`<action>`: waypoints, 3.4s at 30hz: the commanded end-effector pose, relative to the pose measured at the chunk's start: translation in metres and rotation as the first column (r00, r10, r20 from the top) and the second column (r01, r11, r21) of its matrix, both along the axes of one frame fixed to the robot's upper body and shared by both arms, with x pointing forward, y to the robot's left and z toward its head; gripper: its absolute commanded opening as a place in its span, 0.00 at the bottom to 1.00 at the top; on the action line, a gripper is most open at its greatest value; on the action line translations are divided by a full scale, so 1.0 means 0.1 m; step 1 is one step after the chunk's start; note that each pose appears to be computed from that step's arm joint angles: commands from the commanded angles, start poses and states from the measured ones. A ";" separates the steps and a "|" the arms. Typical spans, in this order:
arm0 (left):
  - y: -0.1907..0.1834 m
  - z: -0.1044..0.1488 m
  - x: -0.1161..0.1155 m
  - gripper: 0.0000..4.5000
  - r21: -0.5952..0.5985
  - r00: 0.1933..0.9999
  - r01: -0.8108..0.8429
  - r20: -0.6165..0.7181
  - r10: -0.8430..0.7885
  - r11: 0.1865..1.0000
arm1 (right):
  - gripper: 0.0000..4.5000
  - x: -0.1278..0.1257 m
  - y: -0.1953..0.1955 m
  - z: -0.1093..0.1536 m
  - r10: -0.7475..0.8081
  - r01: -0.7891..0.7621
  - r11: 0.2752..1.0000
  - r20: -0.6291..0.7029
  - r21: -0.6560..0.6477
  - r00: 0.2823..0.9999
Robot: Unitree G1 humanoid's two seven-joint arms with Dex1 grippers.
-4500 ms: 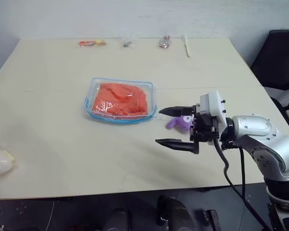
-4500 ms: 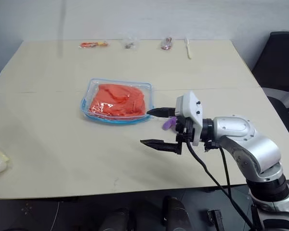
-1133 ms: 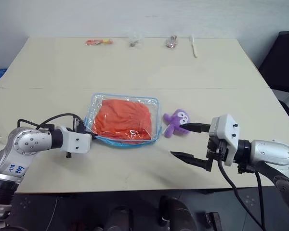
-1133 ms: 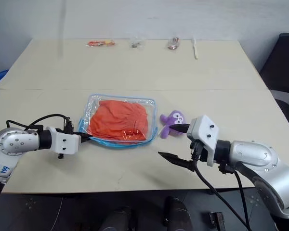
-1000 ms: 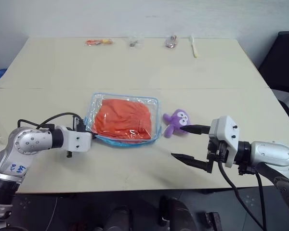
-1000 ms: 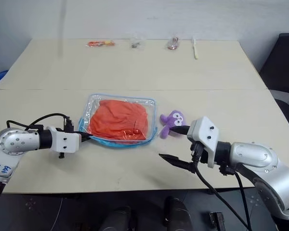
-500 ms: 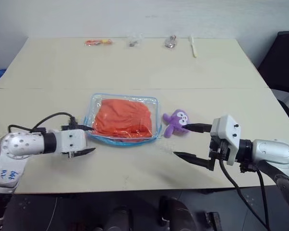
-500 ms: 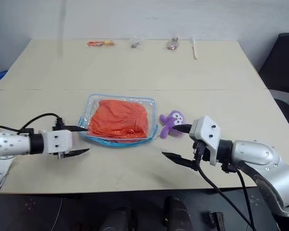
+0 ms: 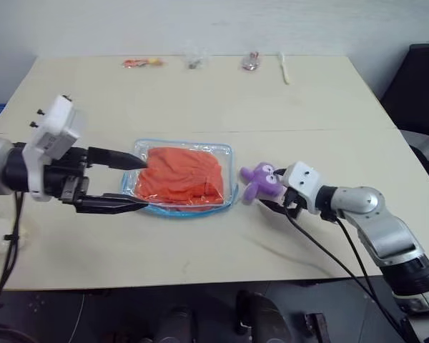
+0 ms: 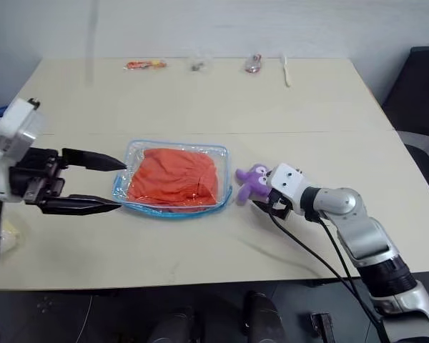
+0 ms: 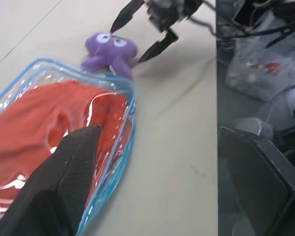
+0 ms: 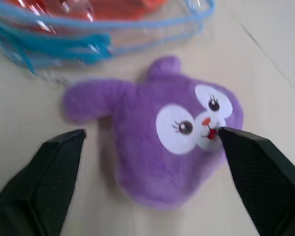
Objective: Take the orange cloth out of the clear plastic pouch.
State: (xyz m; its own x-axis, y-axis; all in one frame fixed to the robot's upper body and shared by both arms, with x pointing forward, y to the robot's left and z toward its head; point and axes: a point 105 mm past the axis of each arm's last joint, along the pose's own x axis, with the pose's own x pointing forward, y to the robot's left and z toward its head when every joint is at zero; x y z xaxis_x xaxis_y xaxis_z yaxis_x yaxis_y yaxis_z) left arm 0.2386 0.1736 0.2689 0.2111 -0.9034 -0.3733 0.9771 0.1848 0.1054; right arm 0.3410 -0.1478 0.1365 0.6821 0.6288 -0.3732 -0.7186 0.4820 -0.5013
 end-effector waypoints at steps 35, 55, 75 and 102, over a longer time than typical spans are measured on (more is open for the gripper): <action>-0.29 0.08 0.27 0.91 -0.018 0.994 0.077 0.077 -0.076 0.997 | 0.02 -0.67 -0.07 -0.15 -0.031 0.021 0.997 -0.152 -0.068 0.988; -0.41 0.01 0.22 0.91 0.036 0.969 0.244 0.032 -0.245 0.969 | 0.02 -1.20 0.66 -0.37 0.080 -0.030 0.988 -0.337 0.149 0.938; -0.34 0.01 0.27 0.91 0.051 0.975 0.213 0.056 -0.216 0.976 | 0.58 -1.32 0.65 -0.07 0.218 -0.135 0.963 -0.378 0.233 0.900; -0.36 0.08 0.32 0.91 0.042 0.979 0.168 0.107 -0.172 0.985 | 0.58 -0.72 0.41 -0.01 0.323 -0.231 0.938 -0.406 0.260 0.855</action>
